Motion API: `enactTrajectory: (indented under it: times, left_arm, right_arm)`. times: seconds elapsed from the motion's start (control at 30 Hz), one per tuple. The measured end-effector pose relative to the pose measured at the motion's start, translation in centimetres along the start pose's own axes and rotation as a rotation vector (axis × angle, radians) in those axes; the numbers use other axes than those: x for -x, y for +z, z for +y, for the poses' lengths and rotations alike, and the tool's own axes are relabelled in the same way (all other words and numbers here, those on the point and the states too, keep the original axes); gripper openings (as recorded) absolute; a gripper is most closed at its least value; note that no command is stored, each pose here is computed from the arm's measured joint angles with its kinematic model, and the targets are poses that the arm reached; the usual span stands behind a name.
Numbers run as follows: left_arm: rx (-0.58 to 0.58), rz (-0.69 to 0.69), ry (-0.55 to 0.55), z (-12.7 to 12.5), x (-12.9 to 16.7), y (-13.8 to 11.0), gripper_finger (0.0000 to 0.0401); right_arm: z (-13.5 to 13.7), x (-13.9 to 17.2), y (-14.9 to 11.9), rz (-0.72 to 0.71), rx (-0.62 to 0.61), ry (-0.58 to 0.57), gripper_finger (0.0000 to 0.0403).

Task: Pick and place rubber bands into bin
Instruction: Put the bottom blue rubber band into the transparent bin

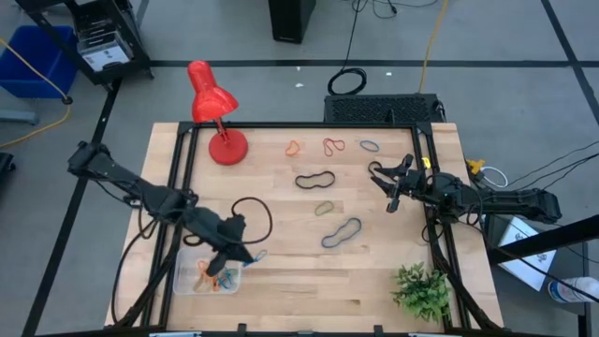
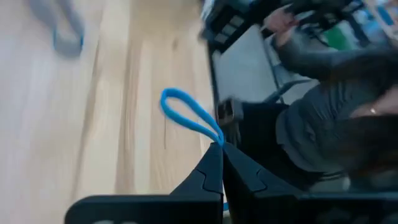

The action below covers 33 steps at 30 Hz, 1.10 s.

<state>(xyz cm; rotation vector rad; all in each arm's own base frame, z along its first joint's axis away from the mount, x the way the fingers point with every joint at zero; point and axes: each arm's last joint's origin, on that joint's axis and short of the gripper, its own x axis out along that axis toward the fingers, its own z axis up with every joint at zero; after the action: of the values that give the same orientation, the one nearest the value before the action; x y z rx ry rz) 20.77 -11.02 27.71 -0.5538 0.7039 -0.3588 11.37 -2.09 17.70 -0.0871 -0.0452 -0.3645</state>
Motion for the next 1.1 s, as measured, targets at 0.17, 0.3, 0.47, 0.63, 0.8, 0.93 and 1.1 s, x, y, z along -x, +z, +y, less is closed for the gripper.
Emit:
enactTrajectory:
  times: [0.17, 0.3, 0.47, 0.63, 0.8, 0.93, 1.1]
  left_arm:
    - [0.230, 0.081, 0.097, -1.5, 0.5, -1.5, 0.0001]
    - [0.339, 0.083, 0.196, -2.5, 0.9, -3.1, 0.0000]
    - [0.402, 0.114, 0.292, -3.4, 0.3, -5.5, 0.0000]
    - [0.451, 0.224, 0.376, -3.8, -2.2, -8.1, 0.0000]
    - [0.501, 0.309, 0.508, -3.3, -4.1, -10.3, 0.0000]
    - [0.515, 0.321, 0.573, -2.9, -5.1, -11.2, 0.0000]
    - [0.507, 0.346, 0.681, -2.0, -6.0, -12.1, 0.0000]
  right_arm:
    - [0.0, 0.0, 0.0, 0.000, 0.000, 0.000, 0.0130]
    - [0.0, 0.0, 0.0, 0.000, 0.000, 0.000, 0.0130]
    - [0.0, 0.0, 0.0, 0.000, -0.001, 0.000, 0.0130]
    - [0.0, 0.0, 0.0, 0.000, 0.000, 0.000, 0.0130]
    - [0.0, 0.0, 0.0, 0.000, -0.002, -0.002, 0.0130]
    - [0.0, 0.0, 0.0, 0.000, -0.020, -0.002, 0.0130]
    - [0.0, 0.0, 0.0, 0.000, -0.024, -0.003, 0.0130]
